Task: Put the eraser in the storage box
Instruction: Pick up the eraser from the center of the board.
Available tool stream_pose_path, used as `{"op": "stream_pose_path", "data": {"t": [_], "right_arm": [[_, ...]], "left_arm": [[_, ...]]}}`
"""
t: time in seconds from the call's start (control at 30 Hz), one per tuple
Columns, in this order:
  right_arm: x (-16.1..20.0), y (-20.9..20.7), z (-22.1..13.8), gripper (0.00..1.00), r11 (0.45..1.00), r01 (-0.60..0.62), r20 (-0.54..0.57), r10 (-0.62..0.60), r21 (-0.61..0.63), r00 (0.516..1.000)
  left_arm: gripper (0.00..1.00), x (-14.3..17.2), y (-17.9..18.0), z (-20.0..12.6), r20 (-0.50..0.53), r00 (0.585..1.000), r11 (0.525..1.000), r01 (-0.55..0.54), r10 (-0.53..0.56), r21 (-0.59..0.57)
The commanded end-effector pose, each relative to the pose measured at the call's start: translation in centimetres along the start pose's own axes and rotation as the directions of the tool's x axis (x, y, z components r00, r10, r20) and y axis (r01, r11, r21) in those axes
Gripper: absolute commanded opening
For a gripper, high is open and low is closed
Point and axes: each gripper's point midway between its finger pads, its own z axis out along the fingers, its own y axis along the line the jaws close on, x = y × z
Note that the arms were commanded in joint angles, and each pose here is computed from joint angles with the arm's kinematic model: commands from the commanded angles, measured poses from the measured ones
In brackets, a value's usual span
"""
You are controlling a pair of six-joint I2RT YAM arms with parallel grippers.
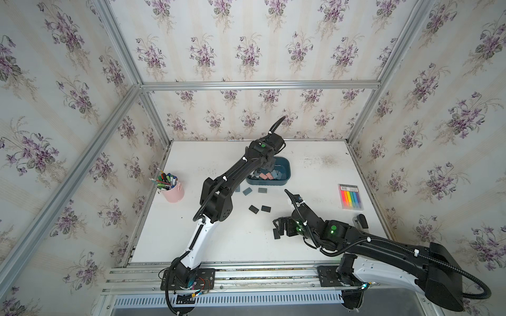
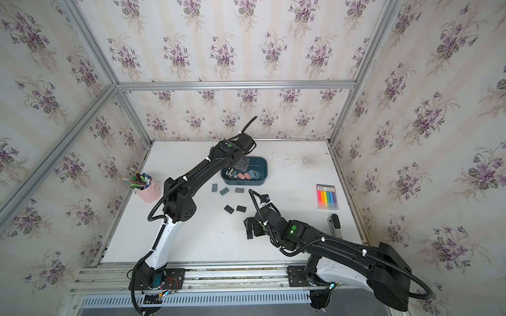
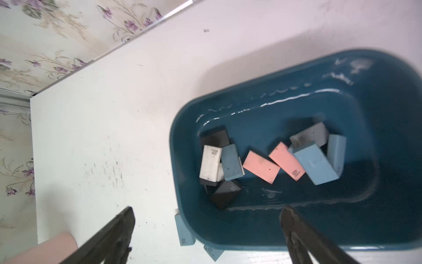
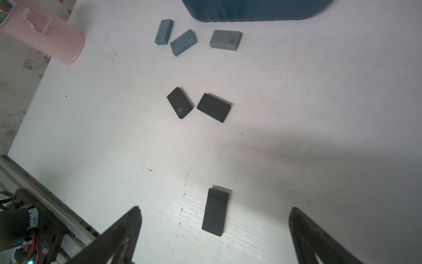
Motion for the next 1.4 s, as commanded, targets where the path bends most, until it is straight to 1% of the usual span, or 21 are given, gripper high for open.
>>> {"op": "stream_pose_path", "data": {"t": [0.0,0.13,0.23,0.33,0.5,0.6,0.7,0.77,0.87,0.9,0.97,1.0,1.13,1.37], "right_arm": [[0.9,-0.4,0.7,1.0,0.999,-0.015,-0.023,0.016,0.041,1.0],[2.0,-0.7,1.6,0.99,0.995,0.007,-0.065,0.0,0.099,0.998],[2.7,-0.5,2.1,0.96,0.993,0.019,-0.089,-0.008,0.117,0.996],[3.8,-0.2,2.5,0.95,0.991,0.03,-0.117,-0.014,0.131,0.993],[6.0,-0.2,3.4,0.91,0.986,0.051,-0.167,-0.024,0.159,0.986],[7.0,0.1,4.1,0.87,0.986,0.057,-0.193,-0.026,0.157,0.981],[7.1,0.4,4.6,0.81,0.984,0.068,-0.202,-0.034,0.165,0.979],[6.8,0.4,4.8,0.8,0.981,0.077,-0.195,-0.041,0.179,0.98],[6.5,0.4,5.1,0.79,0.976,0.095,-0.195,-0.056,0.198,0.979],[6.6,0.5,5.3,0.77,0.974,0.101,-0.202,-0.059,0.203,0.978],[6.9,0.5,5.7,0.69,0.972,0.106,-0.22,-0.059,0.208,0.974],[7.1,0.5,5.9,0.66,0.972,0.107,-0.23,-0.057,0.21,0.972],[7.9,0.4,6.4,0.63,0.97,0.102,-0.256,-0.043,0.22,0.966],[7.9,-0.2,6.0,0.49,0.959,0.104,-0.271,-0.03,0.264,0.962]], "left_arm": [[1.0,-1.0,1.7,-2.4,0.025,0.995,0.994,0.1,-0.101,0.035],[0.99,-1.0,4.1,-5.4,0.056,0.986,0.987,0.159,-0.159,0.019],[1.0,-0.2,5.9,-7.0,0.061,0.976,0.977,0.21,-0.209,-0.014],[1.0,0.7,6.6,-8.4,0.048,0.97,0.971,0.239,-0.24,0.023],[1.0,2.4,7.7,-10.7,0.025,0.957,0.957,0.286,-0.287,0.044],[0.99,3.7,7.9,-11.2,-0.007,0.954,0.952,0.301,-0.301,0.057],[0.99,4.7,8.7,-11.6,-0.019,0.951,0.951,0.309,-0.308,0.029],[0.99,5.3,9.4,-11.7,-0.012,0.95,0.95,0.312,-0.312,0.003],[1.0,6.0,9.8,-11.8,0.003,0.951,0.951,0.308,-0.308,-0.002],[0.99,6.2,9.9,-11.9,0.01,0.95,0.95,0.311,-0.311,0.002],[0.99,6.5,10.1,-12.1,0.016,0.949,0.949,0.316,-0.316,0.006],[0.99,6.7,10.2,-12.2,0.018,0.947,0.948,0.319,-0.319,0.004],[0.99,7.1,10.8,-12.3,0.022,0.947,0.947,0.322,-0.321,-0.013],[0.99,7.3,10.8,-12.3,0.013,0.947,0.947,0.321,-0.321,-0.007]]}}
